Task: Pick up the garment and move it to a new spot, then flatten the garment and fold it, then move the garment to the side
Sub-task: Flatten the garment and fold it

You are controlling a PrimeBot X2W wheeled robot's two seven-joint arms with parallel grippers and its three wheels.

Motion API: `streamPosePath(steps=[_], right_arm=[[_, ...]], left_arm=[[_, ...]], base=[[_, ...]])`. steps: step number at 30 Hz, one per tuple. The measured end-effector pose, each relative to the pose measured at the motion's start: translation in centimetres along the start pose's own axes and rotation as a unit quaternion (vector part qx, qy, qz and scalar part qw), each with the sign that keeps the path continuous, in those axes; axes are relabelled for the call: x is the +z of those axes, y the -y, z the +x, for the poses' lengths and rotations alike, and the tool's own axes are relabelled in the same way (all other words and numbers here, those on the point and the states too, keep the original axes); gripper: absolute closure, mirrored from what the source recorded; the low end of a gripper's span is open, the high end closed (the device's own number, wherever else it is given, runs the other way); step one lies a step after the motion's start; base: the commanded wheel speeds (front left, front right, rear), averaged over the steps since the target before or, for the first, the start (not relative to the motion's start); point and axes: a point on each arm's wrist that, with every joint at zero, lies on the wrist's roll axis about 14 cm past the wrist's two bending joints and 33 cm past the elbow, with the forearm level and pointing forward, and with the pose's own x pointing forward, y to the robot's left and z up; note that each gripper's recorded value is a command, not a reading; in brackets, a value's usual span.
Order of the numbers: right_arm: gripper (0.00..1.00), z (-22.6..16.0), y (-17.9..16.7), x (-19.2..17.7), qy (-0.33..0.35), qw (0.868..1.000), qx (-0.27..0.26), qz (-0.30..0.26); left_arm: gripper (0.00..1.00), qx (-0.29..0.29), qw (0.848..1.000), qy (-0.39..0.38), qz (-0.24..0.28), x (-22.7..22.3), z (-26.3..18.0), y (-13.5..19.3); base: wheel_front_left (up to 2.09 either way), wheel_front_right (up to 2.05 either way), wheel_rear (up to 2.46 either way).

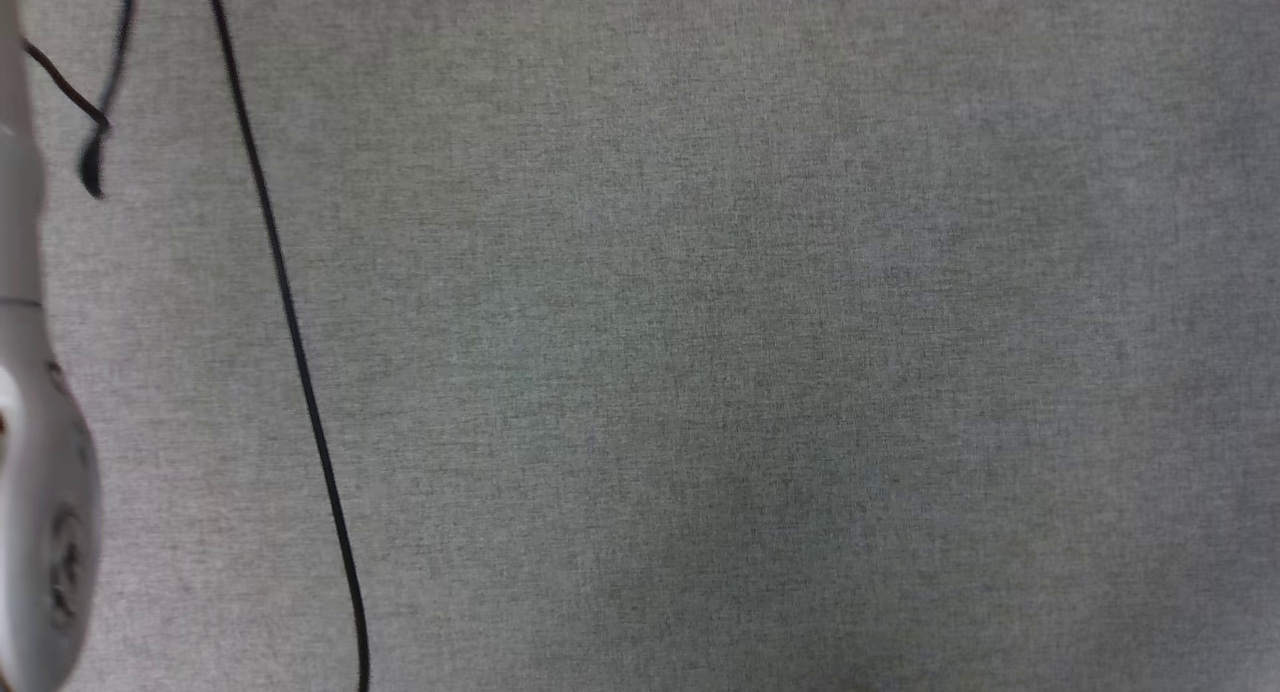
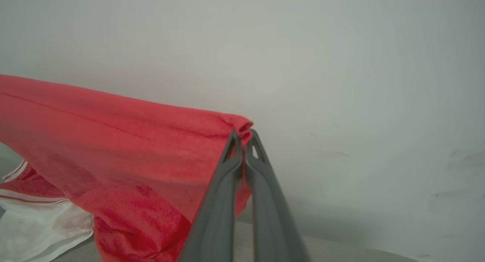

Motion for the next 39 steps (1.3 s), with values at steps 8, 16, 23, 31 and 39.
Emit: streamPosePath(steps=[8, 16, 23, 31, 39], right_arm=[[1.00, -4.6, -1.1, -8.0, -0.090, 0.995, 0.011, 0.033], [1.00, -12.8, -2.6, -12.6, -0.140, 0.988, 0.021, 0.066], [1.00, -18.8, -3.0, -12.5, -0.138, 0.987, 0.021, 0.081], [1.00, -25.1, -3.3, -12.2, -0.129, 0.987, 0.020, 0.090], [1.00, -30.9, -3.7, -13.1, -0.132, 0.986, 0.012, 0.104]], left_arm=[[1.00, 0.019, 0.997, -0.071, -0.036, -6.1, -6.2, -0.9], [1.00, 0.038, 0.988, -0.128, -0.078, -9.2, -15.9, -1.6], [1.00, 0.054, 0.982, -0.149, -0.098, -9.1, -23.2, -2.0], [1.00, 0.076, 0.978, -0.165, -0.102, -8.1, -30.4, -2.0], [1.00, 0.101, 0.971, -0.189, -0.104, -6.9, -36.8, -2.2]], base=[[0.00, 0.00, 0.00], [0.00, 0.00, 0.00], [0.00, 0.00, 0.00], [0.00, 0.00, 0.00], [0.00, 0.00, 0.00]])
